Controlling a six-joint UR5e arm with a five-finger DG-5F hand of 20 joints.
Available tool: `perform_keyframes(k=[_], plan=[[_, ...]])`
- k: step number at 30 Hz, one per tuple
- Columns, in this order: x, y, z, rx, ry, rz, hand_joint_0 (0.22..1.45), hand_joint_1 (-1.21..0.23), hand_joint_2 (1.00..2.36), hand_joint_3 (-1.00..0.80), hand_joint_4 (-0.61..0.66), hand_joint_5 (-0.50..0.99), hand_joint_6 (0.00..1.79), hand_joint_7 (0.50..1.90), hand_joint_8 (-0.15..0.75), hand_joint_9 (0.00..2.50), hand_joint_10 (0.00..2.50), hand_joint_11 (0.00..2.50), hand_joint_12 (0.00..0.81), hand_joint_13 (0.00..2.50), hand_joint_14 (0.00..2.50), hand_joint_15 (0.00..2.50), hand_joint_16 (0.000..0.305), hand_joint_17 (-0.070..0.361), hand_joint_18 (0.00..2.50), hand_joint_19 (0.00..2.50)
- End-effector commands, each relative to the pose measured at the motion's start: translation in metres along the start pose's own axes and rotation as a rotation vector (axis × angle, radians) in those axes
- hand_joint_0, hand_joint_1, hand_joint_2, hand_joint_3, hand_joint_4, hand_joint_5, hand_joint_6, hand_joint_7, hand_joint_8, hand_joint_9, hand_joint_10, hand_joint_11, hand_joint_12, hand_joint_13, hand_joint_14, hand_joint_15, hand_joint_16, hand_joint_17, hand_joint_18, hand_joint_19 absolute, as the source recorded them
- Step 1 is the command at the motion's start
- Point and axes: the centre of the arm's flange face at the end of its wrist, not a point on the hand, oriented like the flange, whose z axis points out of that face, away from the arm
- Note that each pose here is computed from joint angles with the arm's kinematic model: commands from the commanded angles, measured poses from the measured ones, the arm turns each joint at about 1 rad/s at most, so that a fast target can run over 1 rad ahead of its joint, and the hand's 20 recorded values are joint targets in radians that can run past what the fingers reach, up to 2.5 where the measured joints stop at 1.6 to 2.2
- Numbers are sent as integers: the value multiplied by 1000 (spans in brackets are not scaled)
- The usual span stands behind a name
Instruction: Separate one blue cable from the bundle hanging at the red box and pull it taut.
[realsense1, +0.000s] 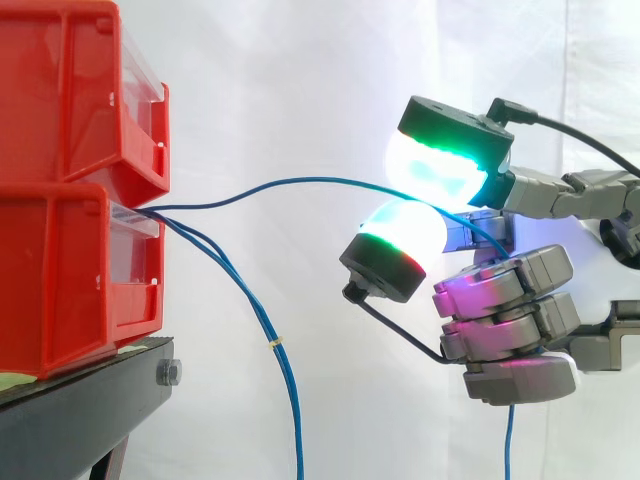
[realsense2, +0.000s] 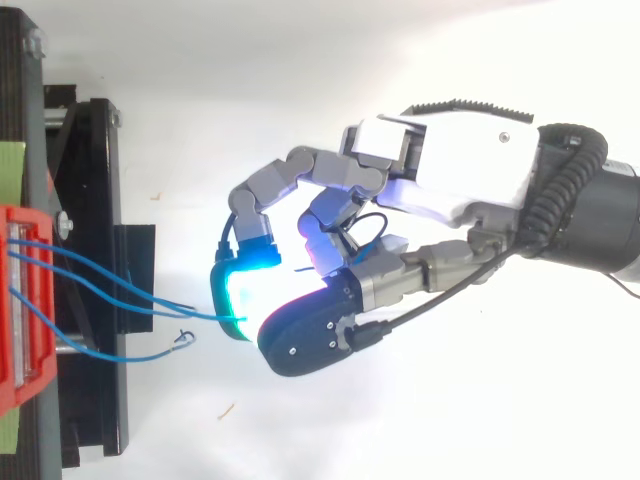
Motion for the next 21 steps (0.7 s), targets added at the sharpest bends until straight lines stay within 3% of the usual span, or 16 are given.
perform_keyframes(k=[1, 21], plan=[[0, 0, 0, 0, 0, 0, 723, -837, 1014, -103, -230, -154, 931, 1415, 308, 976, 1306, 1377, 334, 859, 2007, 1353, 35, 78, 1220, 1435], [0, 0, 0, 0, 0, 0, 727, -844, 1011, -47, -261, -141, 934, 1427, 326, 1008, 1266, 1393, 351, 897, 2021, 1345, 39, 89, 1287, 1441]])
